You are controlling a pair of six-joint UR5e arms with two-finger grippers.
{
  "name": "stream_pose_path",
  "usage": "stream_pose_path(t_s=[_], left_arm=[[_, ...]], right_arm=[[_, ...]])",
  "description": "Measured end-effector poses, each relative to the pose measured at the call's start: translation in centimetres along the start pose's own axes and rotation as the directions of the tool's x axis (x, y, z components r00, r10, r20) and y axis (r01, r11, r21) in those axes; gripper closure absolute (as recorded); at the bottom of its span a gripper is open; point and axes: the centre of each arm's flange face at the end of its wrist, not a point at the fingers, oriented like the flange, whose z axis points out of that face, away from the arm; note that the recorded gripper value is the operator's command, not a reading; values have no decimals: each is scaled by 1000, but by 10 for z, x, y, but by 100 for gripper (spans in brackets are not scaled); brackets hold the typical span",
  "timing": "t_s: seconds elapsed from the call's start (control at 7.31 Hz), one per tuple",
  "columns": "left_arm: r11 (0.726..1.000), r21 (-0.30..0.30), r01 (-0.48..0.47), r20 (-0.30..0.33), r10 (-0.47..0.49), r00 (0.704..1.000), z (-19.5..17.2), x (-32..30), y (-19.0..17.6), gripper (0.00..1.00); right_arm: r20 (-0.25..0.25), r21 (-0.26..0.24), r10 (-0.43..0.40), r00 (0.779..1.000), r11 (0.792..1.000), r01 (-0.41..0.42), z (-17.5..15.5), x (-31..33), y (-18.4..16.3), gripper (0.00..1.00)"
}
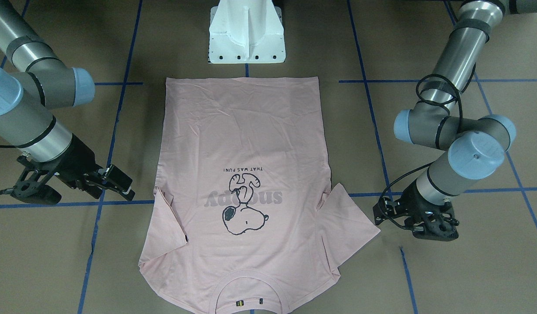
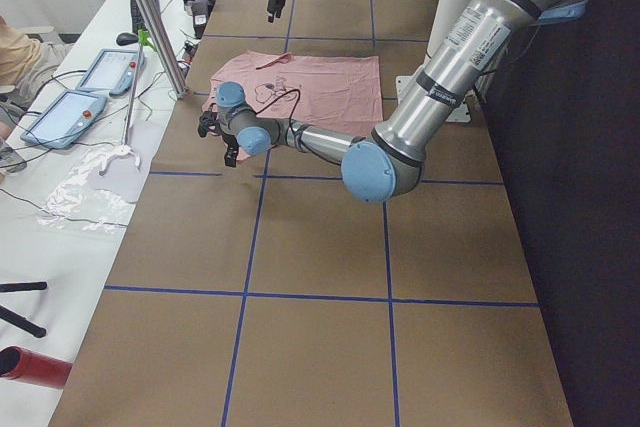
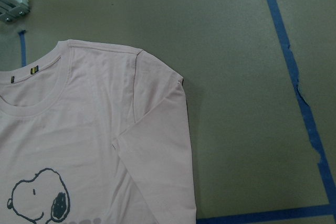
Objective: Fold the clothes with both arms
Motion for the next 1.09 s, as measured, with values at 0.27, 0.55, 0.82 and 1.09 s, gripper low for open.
stream_pose_path(t_s=[0.27,0.55,0.82,1.09], left_arm=[[1000,12,-3,16,3,1000,12,6,1,35],[1000,19,-10,23,10,1000,20,14,-1,38],[1000,18,-19,23,18,1000,29,20,1,49],[1000,16,-24,21,24,999,33,24,3,100]], right_arm=[[-5,0,2,1000,1000,-2,1,4,1,0],[-9,-1,4,1000,1000,-4,2,7,1,0],[-12,-3,6,1000,1000,-6,4,9,1,0],[-14,-3,7,1000,1000,-8,4,9,1,0]])
